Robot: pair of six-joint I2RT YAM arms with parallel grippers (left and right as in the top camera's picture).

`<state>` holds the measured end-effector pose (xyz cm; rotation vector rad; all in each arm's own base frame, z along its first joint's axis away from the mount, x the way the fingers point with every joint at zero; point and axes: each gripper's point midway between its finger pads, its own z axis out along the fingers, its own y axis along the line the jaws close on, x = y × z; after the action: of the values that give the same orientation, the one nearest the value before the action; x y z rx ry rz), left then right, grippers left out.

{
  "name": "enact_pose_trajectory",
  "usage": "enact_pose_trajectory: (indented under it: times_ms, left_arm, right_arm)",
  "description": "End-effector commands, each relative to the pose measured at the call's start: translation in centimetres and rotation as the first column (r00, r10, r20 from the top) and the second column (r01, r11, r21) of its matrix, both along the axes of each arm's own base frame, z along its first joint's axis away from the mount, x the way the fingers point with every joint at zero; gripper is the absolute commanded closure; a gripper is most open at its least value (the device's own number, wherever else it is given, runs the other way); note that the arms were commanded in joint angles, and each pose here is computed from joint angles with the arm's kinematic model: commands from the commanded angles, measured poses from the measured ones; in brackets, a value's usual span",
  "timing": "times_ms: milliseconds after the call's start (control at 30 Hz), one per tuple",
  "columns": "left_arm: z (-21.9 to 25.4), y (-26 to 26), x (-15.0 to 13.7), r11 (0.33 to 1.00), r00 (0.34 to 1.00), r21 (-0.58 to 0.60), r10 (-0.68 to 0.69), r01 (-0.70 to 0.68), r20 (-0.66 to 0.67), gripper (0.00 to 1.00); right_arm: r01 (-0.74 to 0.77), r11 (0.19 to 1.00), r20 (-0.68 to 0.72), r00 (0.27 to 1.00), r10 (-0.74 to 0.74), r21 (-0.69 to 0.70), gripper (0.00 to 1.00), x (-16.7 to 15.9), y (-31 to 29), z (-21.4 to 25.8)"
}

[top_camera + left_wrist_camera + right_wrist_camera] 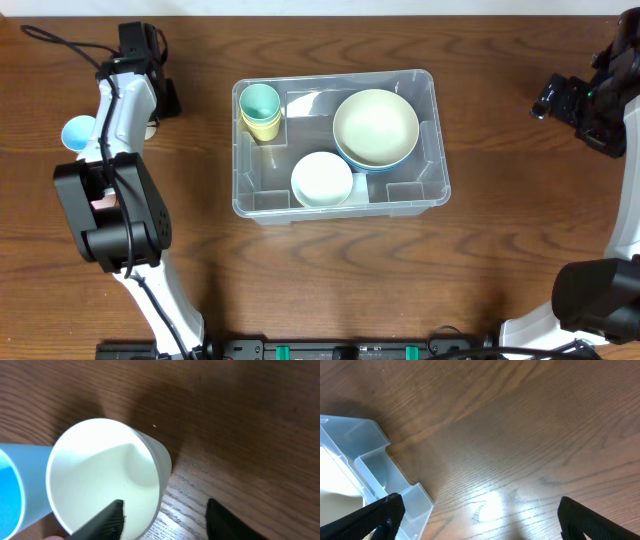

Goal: Pack container
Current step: 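Grip the cream cup rim with the left gripper and lift it, then carry the cream cup with the left gripper toward the bin's back-left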

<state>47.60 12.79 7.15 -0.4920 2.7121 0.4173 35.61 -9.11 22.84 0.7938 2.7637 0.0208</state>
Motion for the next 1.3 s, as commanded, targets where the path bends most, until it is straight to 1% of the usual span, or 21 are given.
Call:
enact_pose_trajectory:
  times_ms: [0, 67, 300, 333, 433, 600, 667, 767, 900, 1000, 1167, 1267]
  left_arm:
    - [-1.3, 0.2, -0.5, 1.0, 0.999, -0.003, 0.002, -0.002, -0.037, 0.54]
    - [-1.6, 0.2, -0.5, 1.0, 0.999, -0.005, 0.005, -0.005, -0.042, 0.57]
    - [-2.4, 0.2, -0.8, 1.0, 0.998, -0.009, 0.005, -0.005, -0.065, 0.81]
    - [-2.4, 0.1, -0.8, 1.0, 0.998, -0.009, 0.005, -0.006, -0.065, 0.86]
    - [-2.4, 0.1, -0.9, 1.0, 0.998, -0.012, 0.015, -0.016, -0.065, 0.94]
    - [-2.2, 0.0, -1.4, 0.999, 0.997, -0.022, 0.044, -0.046, -0.071, 0.94]
    - [-1.7, -0.1, -1.5, 0.997, 0.996, -0.028, 0.067, -0.069, -0.059, 0.94]
    - [0.1, -0.5, -1.5, 0.998, 0.998, -0.026, 0.06, -0.06, -0.03, 0.94]
    - [4.7, -1.6, -1.0, 0.998, 0.996, -0.025, 0.058, -0.056, 0.075, 0.94]
    - [9.3, -3.1, -1.0, 1.0, 0.984, -0.019, 0.028, -0.025, 0.177, 0.94]
    - [17.0, -7.2, -2.0, 0.998, 0.938, -0.006, -0.059, 0.065, 0.341, 0.94]
    - [20.3, -10.3, -2.7, 0.99, 0.902, -0.003, -0.127, 0.141, 0.413, 0.94]
  right_arm:
    - [0.012, 1.0, 0.017, 1.0, -0.012, -0.001, 0.01, 0.1, -0.1, 0.6]
    - [0.012, 1.0, 0.017, 1.0, -0.012, -0.001, 0.01, 0.1, -0.1, 0.6]
    - [0.012, 1.0, 0.017, 1.0, -0.012, -0.001, 0.01, 0.1, -0.1, 0.6]
    - [0.012, 1.0, 0.017, 1.0, -0.012, -0.001, 0.01, 0.1, -0.1, 0.6]
    - [0.012, 1.0, 0.017, 1.0, -0.012, -0.001, 0.01, 0.1, -0.1, 0.6]
    - [0.012, 1.0, 0.017, 1.0, -0.012, -0.001, 0.01, 0.1, -0.1, 0.6]
    - [0.012, 1.0, 0.017, 1.0, -0.012, -0.001, 0.01, 0.1, -0.1, 0.6]
    - [0.012, 1.0, 0.017, 1.0, -0.012, -0.001, 0.01, 0.1, -0.1, 0.6]
    - [0.012, 1.0, 0.017, 1.0, -0.012, -0.001, 0.01, 0.1, -0.1, 0.6]
    - [0.012, 1.0, 0.017, 1.0, -0.012, -0.001, 0.01, 0.1, -0.1, 0.6]
    - [0.012, 1.0, 0.017, 1.0, -0.012, -0.001, 0.01, 0.1, -0.1, 0.6]
    - [0.012, 1.0, 0.017, 1.0, -0.012, -0.001, 0.01, 0.1, -0.1, 0.6]
